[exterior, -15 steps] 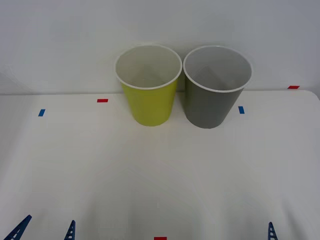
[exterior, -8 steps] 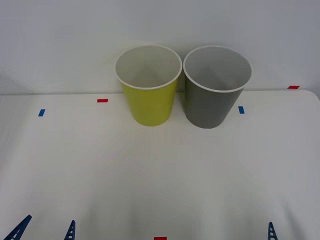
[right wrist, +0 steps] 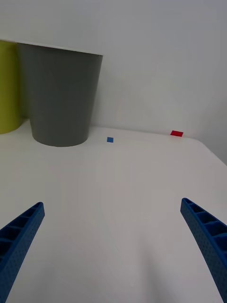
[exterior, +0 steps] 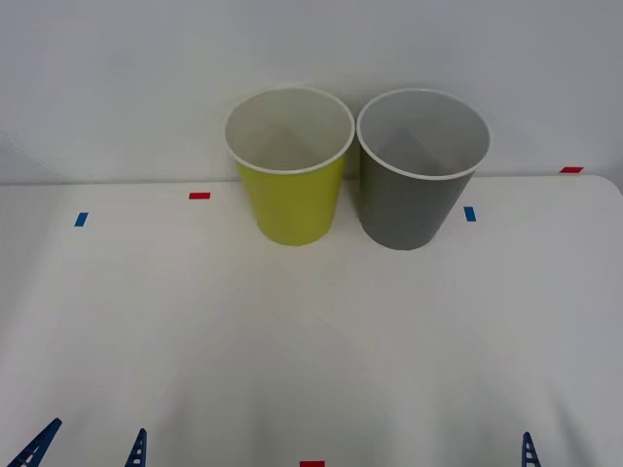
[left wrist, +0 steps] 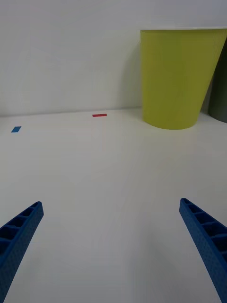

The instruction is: Put cans in the gray bin and PET bottles in the light green bin.

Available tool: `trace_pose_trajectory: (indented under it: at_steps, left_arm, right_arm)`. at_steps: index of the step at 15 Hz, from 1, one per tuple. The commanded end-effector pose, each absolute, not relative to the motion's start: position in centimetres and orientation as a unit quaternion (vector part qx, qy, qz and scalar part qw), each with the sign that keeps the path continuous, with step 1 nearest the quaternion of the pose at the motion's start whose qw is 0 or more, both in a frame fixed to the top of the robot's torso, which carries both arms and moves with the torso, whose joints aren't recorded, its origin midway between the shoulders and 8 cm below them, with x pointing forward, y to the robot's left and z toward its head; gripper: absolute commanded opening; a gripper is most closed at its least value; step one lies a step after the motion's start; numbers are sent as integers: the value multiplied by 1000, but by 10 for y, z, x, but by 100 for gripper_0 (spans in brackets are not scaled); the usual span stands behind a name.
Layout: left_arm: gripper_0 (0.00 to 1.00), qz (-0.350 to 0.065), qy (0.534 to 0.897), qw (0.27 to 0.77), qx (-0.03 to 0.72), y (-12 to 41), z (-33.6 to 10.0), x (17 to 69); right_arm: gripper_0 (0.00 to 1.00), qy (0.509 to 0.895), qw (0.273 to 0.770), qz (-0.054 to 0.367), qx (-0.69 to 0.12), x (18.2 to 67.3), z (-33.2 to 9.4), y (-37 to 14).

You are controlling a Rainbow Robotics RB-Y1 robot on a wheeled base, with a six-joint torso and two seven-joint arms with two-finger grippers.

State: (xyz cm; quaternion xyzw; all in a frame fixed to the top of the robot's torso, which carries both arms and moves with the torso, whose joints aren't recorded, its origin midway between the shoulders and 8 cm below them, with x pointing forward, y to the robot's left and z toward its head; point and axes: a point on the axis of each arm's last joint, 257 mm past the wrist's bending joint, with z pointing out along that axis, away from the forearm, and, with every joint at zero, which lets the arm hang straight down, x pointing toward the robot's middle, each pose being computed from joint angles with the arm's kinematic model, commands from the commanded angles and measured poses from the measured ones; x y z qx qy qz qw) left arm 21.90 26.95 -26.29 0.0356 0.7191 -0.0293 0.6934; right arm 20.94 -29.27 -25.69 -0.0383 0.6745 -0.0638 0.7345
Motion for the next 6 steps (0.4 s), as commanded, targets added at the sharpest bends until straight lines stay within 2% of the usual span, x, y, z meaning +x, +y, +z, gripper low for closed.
trace_pose_trajectory:
  at_steps: [1, 6]
  left_arm:
    - [100, -29, 719, 693, 36, 270, -263, 219]
    - [100, -29, 719, 693, 36, 270, -263, 219]
  right_arm:
    - [100, 674, 735, -64, -38, 209, -257, -293]
    - [100, 674, 735, -64, -38, 209, -257, -293]
